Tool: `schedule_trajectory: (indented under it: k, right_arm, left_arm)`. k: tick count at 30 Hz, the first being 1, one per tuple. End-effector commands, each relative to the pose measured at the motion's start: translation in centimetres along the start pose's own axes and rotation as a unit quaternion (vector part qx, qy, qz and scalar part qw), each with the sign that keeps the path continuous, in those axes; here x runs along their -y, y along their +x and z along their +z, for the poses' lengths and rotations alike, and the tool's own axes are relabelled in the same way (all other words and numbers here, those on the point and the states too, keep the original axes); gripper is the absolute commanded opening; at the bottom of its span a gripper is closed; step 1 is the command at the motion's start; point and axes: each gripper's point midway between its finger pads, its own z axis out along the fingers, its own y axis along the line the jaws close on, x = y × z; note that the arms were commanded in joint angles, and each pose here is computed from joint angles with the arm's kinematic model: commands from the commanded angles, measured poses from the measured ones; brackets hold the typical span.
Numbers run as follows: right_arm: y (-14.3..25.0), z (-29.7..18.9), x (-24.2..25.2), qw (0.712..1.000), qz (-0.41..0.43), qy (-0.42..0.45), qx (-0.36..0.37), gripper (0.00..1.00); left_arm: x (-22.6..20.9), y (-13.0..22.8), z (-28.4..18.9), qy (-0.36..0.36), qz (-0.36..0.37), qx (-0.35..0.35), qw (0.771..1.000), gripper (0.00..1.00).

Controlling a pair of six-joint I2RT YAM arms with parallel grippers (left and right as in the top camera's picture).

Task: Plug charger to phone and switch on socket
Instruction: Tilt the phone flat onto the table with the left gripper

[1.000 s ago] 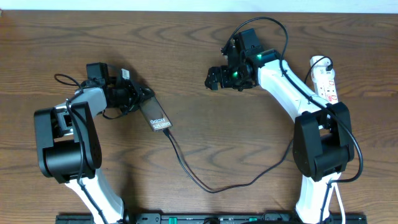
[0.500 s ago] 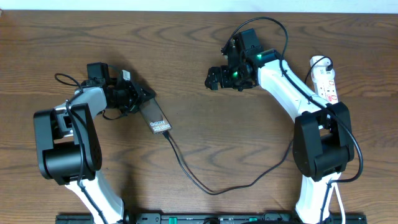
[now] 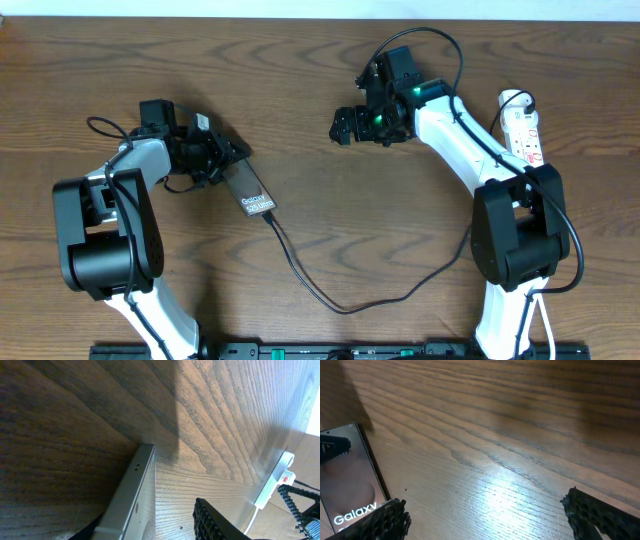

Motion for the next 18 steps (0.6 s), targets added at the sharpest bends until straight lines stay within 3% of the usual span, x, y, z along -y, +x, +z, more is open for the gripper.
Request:
schedule_trajectory:
  k: [1, 18]
  right_arm:
    - [-0.9, -1.4, -1.1, 1.000, -0.007, -0.006, 0.019, 0.99]
    - [-0.9, -1.4, -1.1, 1.000, -0.007, -0.006, 0.019, 0.99]
  left_arm:
    - [-5.5, 0.8, 0.8, -0.110, -0.029, 0.003, 0.994, 0.45]
    - [-6.8, 1.9, 0.5, -0.144, -0.043, -0.012, 0.989, 0.52]
